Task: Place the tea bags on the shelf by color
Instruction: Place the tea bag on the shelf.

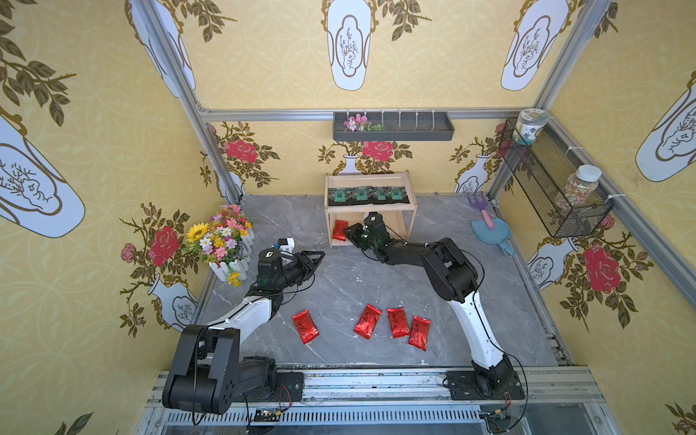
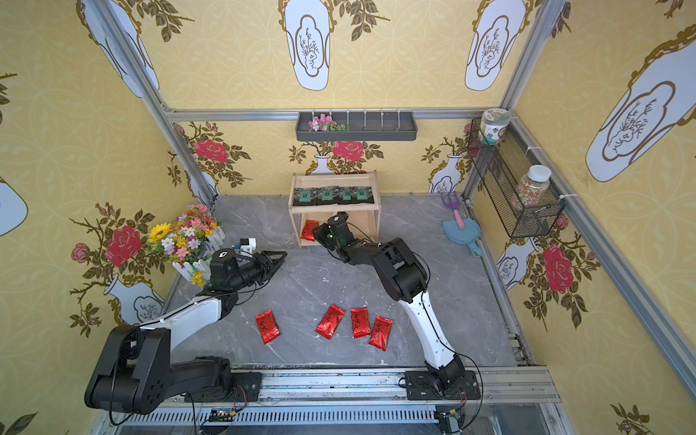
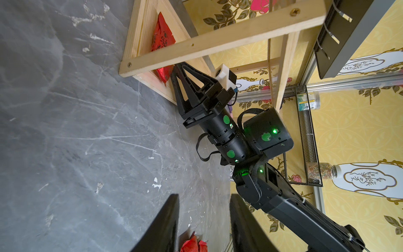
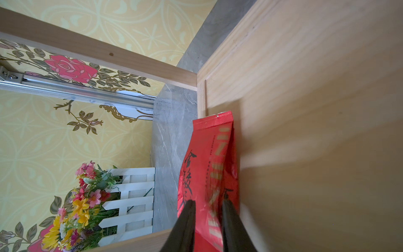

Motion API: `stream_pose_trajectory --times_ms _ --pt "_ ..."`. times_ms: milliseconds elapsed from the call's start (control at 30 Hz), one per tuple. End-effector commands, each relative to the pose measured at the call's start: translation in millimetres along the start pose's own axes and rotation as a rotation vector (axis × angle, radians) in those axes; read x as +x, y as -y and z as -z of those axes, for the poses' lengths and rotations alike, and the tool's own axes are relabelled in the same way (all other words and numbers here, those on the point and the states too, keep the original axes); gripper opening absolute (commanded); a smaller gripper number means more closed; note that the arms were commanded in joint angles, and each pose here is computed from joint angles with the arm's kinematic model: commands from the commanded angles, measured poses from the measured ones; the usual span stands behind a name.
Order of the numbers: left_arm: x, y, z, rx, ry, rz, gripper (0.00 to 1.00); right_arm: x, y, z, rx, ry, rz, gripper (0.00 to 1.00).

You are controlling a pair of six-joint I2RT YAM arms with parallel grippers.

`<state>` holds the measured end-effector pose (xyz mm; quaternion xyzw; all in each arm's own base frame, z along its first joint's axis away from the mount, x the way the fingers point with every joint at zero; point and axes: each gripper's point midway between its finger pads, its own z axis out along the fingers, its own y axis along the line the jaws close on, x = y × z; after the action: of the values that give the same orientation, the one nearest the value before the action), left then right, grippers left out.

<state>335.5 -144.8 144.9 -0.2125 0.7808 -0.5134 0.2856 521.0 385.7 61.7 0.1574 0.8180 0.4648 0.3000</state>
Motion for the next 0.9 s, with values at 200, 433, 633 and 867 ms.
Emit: stream_pose_trajectory --times_ms 200,433,633,867 --pt "1 1 0 0.017 0.000 -0.012 0.43 0 8 -5 0.019 -0.010 -0.002 0.28" --pt "2 1 0 0.018 -0.002 -0.011 0.44 -1 8 -8 0.024 -0.013 -0.002 0.30" --pt "2 1 0 0.018 -0.003 -0.011 0.44 -1 7 -10 0.021 -0.021 0.003 0.31" --pt "3 -1 3 0.014 0.007 -0.013 0.43 -2 -11 9 0.024 -0.041 0.096 0.36"
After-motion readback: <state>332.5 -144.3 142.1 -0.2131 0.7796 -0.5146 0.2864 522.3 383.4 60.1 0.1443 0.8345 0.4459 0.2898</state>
